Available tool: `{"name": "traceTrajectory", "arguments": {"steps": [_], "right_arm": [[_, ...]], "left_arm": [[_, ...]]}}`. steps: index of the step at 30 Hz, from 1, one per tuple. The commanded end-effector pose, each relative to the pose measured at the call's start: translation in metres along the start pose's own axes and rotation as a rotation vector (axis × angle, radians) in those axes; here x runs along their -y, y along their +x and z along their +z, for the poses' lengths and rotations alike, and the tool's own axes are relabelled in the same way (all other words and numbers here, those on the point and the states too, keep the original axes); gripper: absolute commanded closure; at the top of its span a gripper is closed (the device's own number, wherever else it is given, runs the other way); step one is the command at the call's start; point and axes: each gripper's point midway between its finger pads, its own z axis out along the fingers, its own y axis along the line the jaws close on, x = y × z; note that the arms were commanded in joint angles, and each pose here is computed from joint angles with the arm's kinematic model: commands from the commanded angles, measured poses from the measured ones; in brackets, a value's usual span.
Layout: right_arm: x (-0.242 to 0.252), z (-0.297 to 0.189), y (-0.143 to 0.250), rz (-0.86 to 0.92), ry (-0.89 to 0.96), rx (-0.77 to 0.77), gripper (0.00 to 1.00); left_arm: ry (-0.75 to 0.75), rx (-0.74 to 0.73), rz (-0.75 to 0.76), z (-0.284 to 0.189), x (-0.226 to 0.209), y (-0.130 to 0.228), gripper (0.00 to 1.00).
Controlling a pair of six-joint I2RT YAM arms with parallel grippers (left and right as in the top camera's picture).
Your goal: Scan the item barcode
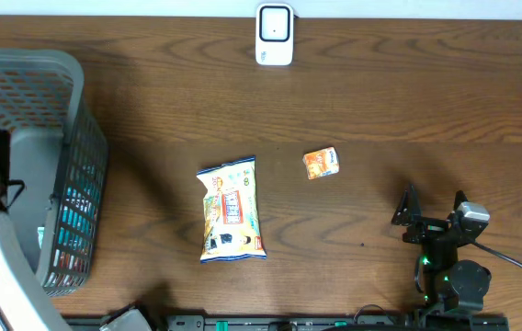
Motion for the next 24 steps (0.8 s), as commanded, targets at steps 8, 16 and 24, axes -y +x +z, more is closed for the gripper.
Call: {"name": "traceTrajectory", "arguments": {"steps": [8,16,24], "right_arm": [[-0.001,0.000,0.000,0.011,-0.005,0.000,0.01],[-0.001,0.000,0.000,0.011,-0.005,0.000,0.01],[-0.001,0.000,0.000,0.011,-0.005,0.000,0.01]], "left_arm": [[-0.350,-0.222,-0.790,0.072,-0.019,0.047,0.00],[-0.516,-0.212,-0.944,0.109,-0.027,0.063,0.00],[-0.683,-0.219,-0.918,0.150,-0.043,0.082,0.00]]}}
